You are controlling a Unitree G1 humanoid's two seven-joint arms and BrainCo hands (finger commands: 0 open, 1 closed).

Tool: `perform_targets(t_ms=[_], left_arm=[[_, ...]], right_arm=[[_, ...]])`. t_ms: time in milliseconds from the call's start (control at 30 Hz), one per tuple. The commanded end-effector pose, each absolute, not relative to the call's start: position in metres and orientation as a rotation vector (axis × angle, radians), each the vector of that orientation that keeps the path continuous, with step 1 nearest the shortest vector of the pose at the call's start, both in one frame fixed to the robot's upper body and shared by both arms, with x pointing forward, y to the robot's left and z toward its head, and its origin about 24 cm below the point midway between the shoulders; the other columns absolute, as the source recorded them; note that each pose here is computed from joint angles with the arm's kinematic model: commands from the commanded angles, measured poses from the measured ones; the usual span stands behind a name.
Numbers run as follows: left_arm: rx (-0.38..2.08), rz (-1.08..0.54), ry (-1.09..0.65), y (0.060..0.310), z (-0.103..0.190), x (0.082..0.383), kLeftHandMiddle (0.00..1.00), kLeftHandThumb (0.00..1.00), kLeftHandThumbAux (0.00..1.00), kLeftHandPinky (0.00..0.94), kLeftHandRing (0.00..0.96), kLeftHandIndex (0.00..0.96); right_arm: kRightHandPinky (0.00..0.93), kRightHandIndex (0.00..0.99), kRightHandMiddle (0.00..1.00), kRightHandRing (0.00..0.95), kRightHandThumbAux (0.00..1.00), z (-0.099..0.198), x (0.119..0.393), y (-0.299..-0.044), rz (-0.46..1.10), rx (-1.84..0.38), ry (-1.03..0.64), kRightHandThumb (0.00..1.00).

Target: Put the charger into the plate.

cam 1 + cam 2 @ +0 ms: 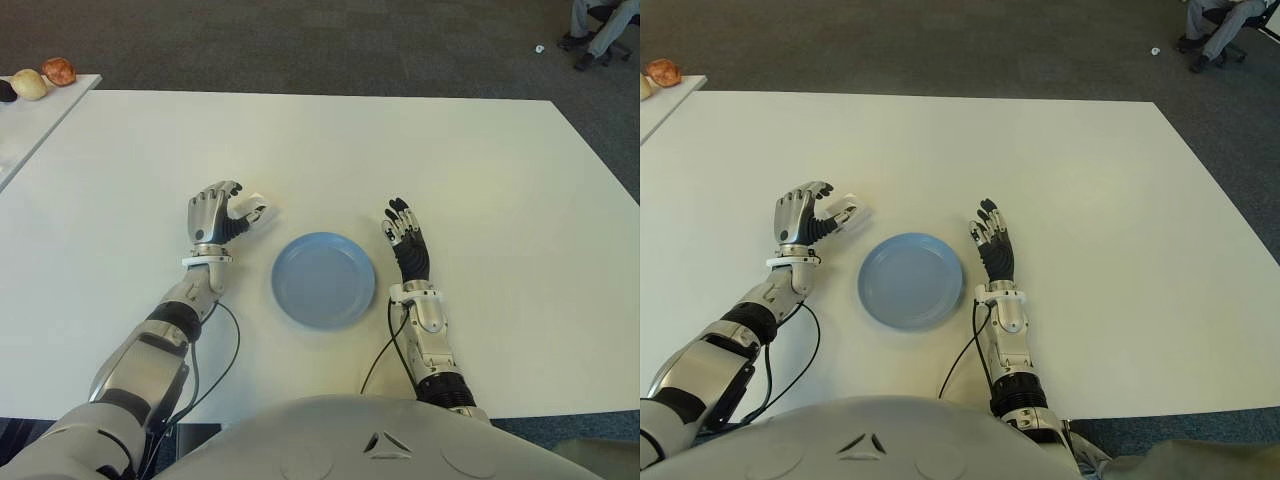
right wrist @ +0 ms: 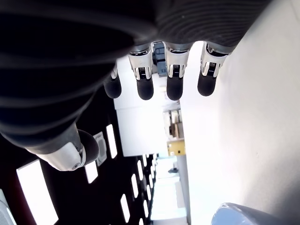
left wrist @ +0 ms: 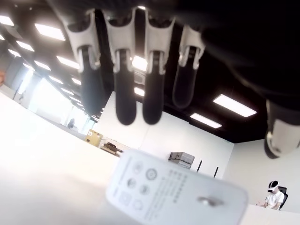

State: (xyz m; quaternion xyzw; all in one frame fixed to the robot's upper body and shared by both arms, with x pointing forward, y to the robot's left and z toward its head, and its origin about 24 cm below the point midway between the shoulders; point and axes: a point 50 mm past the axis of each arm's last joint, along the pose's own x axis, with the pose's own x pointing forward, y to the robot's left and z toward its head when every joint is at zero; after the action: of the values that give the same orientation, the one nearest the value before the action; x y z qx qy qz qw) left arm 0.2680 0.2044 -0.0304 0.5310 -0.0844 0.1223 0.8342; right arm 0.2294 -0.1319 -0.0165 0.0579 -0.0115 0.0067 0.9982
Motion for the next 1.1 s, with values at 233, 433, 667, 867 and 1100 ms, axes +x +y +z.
perform_targets(t_ms=[233,433,667,867,1100], left_arm=[[1.176,0.186,-0.01,0.2075,-0.0672,0.2323,0.628,0.6,0.478,0.586,0.618,0.439],[1.182,0.166,-0.005,0.2073,-0.0674,0.2331,0.651,0.6,0.477,0.597,0.642,0.436],[1.206,0.139,-0.025,0.2069,-0.0667,0.2328,0.633,0.542,0.475,0.577,0.624,0.407],[1.223,0.104,-0.024,0.2065,-0.0669,0.2341,0.481,0.435,0.473,0.422,0.452,0.36],[1.267,-0.025,0.032,0.2042,-0.0683,0.2414,0.206,0.221,0.434,0.165,0.192,0.125]], right_arm=[[0.088,0.066,0.106,0.079,0.556,-0.0306,0.2178,-0.123,-0.002,0.163,0.054,0.0],[0.09,0.068,0.108,0.08,0.559,-0.0298,0.2182,-0.1224,-0.005,0.163,0.054,0.0],[0.088,0.069,0.107,0.079,0.551,-0.0286,0.2186,-0.1216,-0.001,0.16,0.05,0.0],[0.084,0.071,0.108,0.079,0.544,-0.0286,0.2189,-0.1218,0.005,0.158,0.048,0.0],[0.084,0.069,0.112,0.081,0.541,-0.0295,0.2193,-0.1217,0.014,0.162,0.054,0.0]])
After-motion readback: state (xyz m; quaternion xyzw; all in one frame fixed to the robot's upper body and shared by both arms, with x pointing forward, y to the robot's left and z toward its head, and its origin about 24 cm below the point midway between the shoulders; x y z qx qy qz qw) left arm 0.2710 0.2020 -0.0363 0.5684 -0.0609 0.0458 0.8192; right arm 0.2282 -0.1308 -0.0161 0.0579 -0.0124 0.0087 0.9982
